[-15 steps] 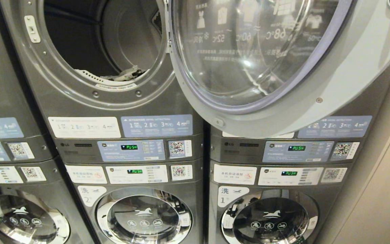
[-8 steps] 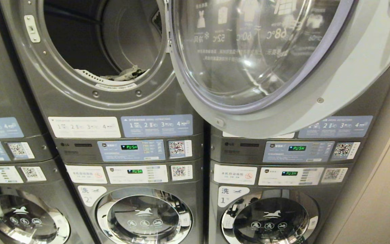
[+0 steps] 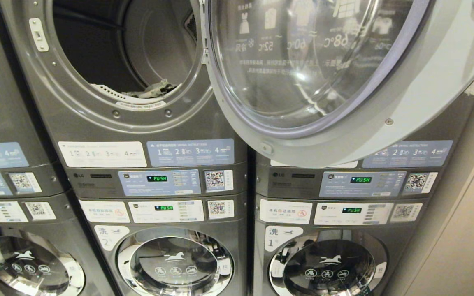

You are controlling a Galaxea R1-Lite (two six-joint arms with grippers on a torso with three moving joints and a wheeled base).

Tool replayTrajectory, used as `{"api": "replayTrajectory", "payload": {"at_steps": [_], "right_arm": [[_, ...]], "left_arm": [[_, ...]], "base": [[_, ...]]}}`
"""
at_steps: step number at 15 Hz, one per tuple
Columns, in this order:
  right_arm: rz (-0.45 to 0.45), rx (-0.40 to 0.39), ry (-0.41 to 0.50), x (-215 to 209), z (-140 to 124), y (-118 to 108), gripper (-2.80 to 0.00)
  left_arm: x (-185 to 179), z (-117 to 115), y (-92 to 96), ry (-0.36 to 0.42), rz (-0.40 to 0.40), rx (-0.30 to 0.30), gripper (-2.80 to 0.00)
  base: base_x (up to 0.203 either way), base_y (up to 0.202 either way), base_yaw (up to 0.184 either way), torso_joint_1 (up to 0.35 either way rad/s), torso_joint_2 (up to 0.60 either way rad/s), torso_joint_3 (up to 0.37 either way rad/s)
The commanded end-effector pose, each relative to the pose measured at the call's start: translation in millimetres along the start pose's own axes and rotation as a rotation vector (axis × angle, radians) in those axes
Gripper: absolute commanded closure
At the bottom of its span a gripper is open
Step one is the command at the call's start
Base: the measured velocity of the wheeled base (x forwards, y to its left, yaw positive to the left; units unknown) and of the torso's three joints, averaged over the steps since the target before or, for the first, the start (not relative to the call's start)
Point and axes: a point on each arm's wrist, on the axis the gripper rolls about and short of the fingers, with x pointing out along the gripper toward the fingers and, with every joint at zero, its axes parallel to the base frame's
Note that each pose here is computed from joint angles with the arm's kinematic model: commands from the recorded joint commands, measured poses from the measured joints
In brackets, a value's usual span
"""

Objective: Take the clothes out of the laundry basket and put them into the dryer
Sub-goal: Close the dryer

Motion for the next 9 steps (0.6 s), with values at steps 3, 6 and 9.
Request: {"api": "replayTrajectory", "payload": {"at_steps": [3,6,9], "right_arm": [[0.128,0.023,-0.004,25,-1,21,0.00],[0.411,0.049,-0.012,20,2,76,0.00],[0.818,0.173,0.002,-18,9,162,0.00]], "left_arm": [[0,0,0.0,0.001,0.000,0.000,0.00],[0,0,0.0,0.001,0.000,0.000,0.00],[0,0,0.0,0.001,0.000,0.000,0.00]], "base": [[0.000,0.000,0.000,0.000,0.00,0.000],[0.000,0.000,0.000,0.000,0.00,0.000],[0.000,0.000,0.000,0.000,0.00,0.000]]}}
